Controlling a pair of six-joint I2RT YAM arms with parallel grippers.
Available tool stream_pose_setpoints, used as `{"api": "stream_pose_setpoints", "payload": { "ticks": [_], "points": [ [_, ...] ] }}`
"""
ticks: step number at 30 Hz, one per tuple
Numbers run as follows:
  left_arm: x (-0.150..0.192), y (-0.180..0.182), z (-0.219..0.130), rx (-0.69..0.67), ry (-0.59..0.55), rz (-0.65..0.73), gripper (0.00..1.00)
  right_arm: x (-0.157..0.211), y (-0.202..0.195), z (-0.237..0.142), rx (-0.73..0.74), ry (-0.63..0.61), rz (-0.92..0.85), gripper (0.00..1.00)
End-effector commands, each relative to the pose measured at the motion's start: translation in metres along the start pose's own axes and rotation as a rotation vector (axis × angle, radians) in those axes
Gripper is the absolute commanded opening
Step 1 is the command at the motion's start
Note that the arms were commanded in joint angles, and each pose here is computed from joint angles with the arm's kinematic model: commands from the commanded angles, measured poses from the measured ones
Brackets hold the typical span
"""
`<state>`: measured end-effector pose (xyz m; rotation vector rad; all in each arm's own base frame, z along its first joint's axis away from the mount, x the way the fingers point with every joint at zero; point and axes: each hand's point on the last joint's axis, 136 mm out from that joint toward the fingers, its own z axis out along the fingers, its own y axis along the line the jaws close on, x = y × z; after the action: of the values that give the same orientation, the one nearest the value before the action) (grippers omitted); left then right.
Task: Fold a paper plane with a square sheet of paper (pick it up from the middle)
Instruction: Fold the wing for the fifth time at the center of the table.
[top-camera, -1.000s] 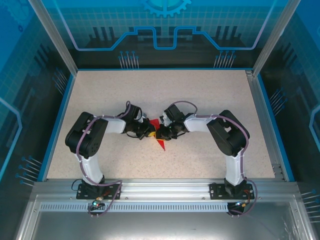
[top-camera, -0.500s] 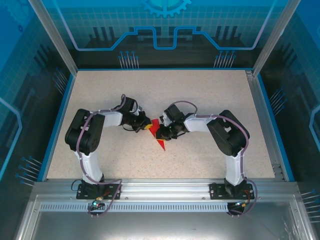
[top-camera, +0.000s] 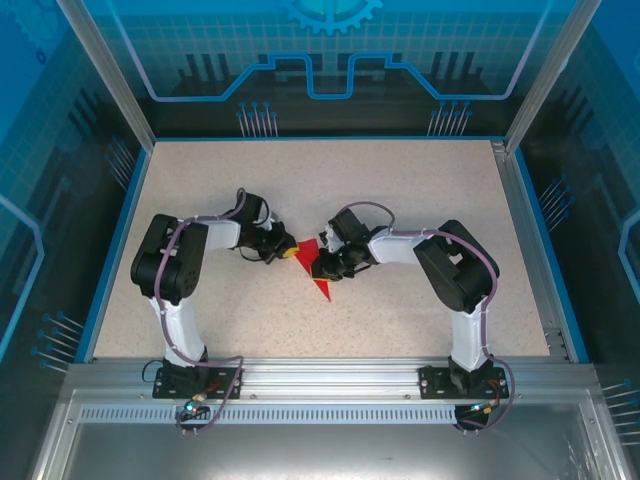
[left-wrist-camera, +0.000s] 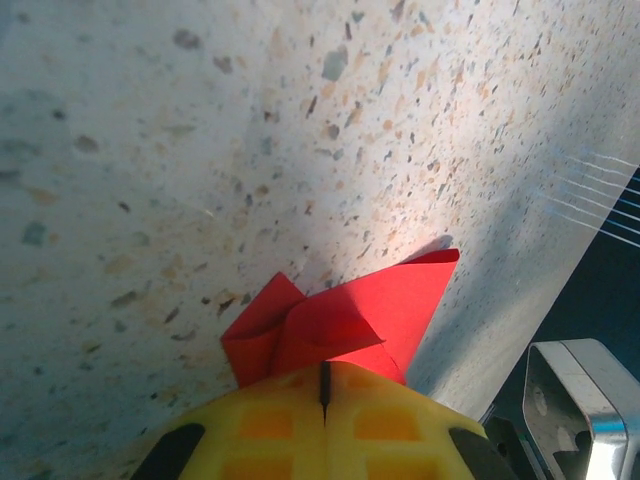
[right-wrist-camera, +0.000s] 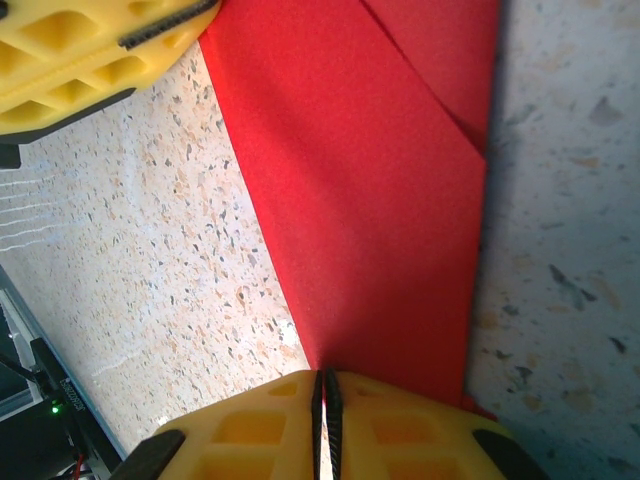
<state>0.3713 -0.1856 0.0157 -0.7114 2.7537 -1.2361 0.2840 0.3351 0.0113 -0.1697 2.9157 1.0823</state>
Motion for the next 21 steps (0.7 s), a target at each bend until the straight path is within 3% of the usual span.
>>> {"api": "stream_pose_setpoints", "payload": {
  "ticks": [1,14,21],
  "points": [
    [-0.014,0.015,-0.005,-0.043,-0.016,-0.022,0.0,0.035,-0.041,0.007,0.147,0.107,0.079,0.14],
    [-0.05,0.002,-0.025,-0.035,-0.059,-0.021,0.0,0.035,-0.039,0.005,0.135,0.109,0.072,0.14],
    [-0.056,-0.029,-0.048,0.016,-0.086,0.015,0.0,0.034,-0.036,0.006,0.127,0.104,0.07,0.15]
  ]
}}
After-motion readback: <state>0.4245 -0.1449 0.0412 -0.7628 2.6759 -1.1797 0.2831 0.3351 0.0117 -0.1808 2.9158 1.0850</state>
